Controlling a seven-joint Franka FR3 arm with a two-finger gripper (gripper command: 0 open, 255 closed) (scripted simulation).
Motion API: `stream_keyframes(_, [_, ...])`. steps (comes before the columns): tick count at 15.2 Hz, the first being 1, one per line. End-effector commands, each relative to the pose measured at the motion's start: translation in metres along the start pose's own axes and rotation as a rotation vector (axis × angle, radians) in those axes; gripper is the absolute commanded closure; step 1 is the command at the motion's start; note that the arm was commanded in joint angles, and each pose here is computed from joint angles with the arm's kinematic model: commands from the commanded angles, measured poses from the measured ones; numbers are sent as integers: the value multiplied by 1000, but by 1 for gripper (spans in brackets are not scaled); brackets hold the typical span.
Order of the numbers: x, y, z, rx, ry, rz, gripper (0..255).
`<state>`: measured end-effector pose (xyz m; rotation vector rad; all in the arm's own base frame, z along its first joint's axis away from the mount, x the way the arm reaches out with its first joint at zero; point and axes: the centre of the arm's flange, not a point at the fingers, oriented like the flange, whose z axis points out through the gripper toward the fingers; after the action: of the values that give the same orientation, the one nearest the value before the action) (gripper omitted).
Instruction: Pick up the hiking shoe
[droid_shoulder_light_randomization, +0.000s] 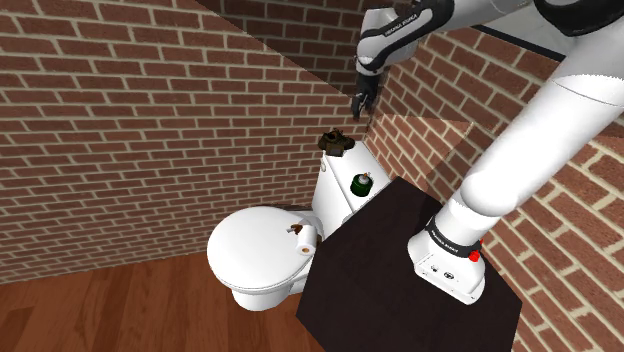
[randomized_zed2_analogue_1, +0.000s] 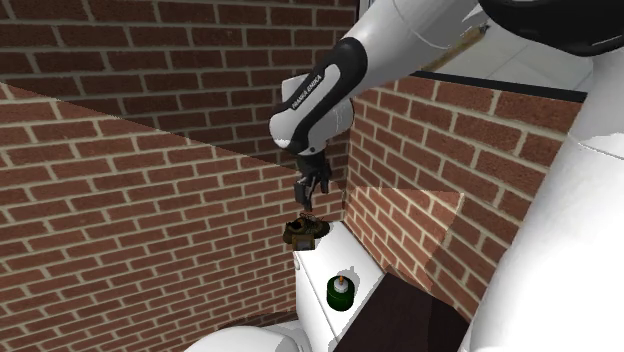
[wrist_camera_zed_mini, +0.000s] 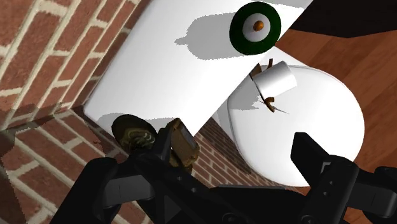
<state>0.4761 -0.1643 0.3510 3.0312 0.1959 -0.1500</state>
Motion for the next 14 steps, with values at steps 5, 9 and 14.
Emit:
stream_keyframes(5, [47,41,53,1,1,-18,0])
stream_keyframes(9, [76,67,89,2,2,-30,0])
stream_keyframes(14, [113,99,134,4,3,-44,0])
